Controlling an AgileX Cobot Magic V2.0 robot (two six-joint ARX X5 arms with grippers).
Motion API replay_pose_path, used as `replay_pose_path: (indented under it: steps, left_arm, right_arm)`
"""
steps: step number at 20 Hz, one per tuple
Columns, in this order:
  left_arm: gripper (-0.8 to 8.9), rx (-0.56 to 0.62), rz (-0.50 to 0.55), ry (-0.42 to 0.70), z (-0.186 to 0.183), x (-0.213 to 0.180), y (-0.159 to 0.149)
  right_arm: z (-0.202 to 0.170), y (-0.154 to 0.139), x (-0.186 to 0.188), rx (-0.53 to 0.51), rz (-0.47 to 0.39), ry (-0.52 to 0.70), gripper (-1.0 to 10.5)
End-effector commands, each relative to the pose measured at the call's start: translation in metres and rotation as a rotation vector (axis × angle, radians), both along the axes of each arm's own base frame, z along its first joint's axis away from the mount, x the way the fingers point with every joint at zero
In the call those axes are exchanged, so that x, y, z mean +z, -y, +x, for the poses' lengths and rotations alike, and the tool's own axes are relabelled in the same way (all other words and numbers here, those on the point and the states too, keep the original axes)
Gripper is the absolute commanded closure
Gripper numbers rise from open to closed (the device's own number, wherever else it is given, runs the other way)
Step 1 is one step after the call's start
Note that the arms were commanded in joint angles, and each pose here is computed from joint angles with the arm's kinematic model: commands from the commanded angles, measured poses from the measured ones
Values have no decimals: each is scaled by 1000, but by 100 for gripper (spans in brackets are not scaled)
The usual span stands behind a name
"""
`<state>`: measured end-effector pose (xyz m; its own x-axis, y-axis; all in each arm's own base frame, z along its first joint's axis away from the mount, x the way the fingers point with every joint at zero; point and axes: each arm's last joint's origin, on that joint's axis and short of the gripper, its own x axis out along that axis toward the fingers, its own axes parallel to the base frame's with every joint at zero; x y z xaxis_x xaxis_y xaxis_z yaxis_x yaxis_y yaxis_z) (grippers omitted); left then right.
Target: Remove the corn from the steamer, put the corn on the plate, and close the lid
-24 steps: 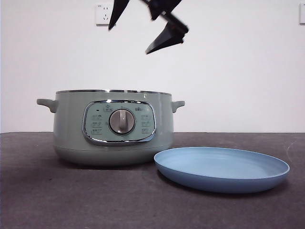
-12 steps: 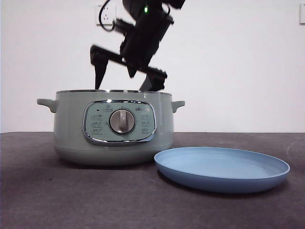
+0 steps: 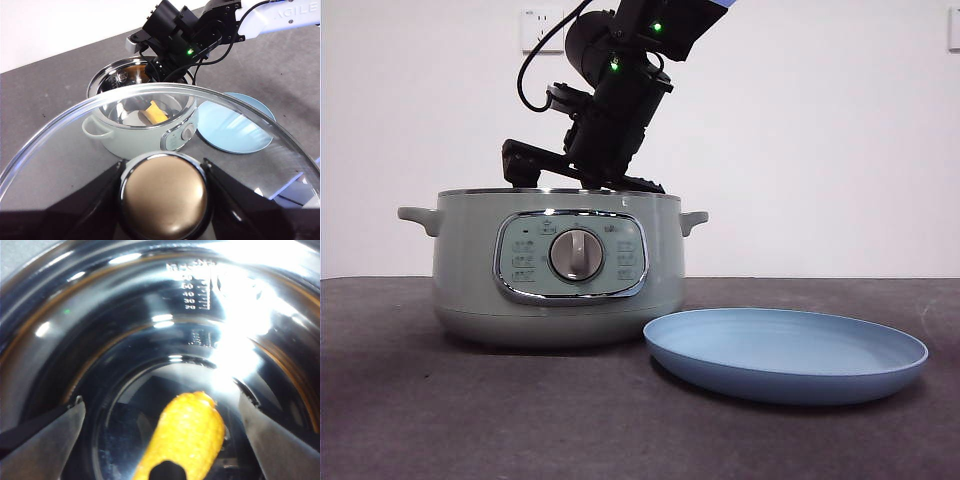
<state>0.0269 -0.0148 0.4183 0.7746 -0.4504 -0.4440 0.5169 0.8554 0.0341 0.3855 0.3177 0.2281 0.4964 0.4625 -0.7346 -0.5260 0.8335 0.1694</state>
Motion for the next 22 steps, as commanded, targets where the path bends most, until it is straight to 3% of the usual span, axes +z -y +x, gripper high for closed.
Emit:
replay_pose_path:
  steps: [1,9,12,15,19,22]
  left_arm:
    - [822,-2,-17,48,-3,5,-1]
    - [822,-2,-17,51,-7,4,-3]
    - [822,-3,-13,45,-7,4,-3]
    - [822,-3,-13,45,-7,3,-3]
    - [822,-2,-13,45,-7,3,-3]
    - [822,-3,-16,53,-7,4,-3]
  right_arm:
    - [0,-1,-9,-19,-36,-20,415]
    - [-4,1,-34,-15,-177,-90,418]
    - [-3,1,-37,-16,-182,-92,606]
    - [-2,0,-35,-15,-164,-75,931]
    - [1,-4,-29,-15,-120,-24,959]
    - [-4,0,1,-4,-86,36,959]
